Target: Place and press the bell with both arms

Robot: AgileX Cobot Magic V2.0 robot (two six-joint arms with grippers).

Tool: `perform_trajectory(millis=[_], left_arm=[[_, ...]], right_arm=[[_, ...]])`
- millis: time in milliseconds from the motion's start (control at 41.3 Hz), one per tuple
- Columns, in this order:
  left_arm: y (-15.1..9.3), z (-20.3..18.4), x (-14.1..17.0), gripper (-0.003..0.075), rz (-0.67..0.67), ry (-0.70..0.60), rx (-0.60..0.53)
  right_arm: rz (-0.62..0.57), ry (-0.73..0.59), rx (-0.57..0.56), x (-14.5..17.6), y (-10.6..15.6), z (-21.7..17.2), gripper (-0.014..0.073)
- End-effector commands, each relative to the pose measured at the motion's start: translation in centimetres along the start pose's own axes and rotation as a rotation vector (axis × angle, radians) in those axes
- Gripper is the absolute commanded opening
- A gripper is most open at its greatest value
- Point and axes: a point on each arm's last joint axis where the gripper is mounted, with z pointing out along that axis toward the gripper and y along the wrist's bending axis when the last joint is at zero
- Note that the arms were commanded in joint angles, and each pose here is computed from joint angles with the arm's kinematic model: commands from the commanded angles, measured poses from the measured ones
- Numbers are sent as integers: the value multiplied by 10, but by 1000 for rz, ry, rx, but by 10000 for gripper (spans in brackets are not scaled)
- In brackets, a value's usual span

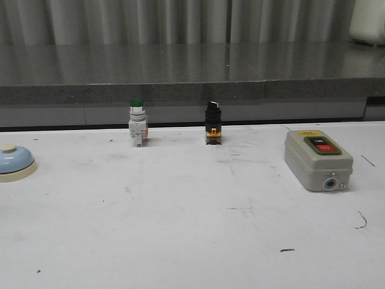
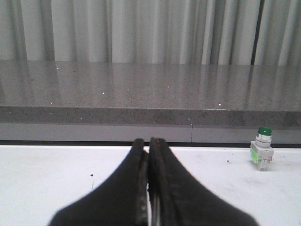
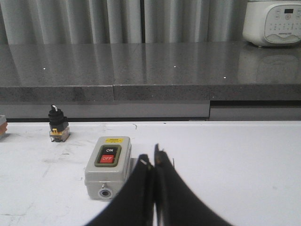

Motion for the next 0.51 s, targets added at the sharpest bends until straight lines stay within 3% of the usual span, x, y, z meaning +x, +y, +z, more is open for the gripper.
perform_trajectory(millis=[0, 218, 484], left_arm=[[0, -2, -13, -20, -35, -120, 0], [-3, -12, -69, -20, -62, -223, 13], [-8, -5, -142, -20, -58, -25, 28]], right_arm=[[3, -137, -10, -16, 1, -3, -68], [-10, -134, -16, -63, 6, -14, -68], [-48, -29, -6, -136, 12, -16, -68]])
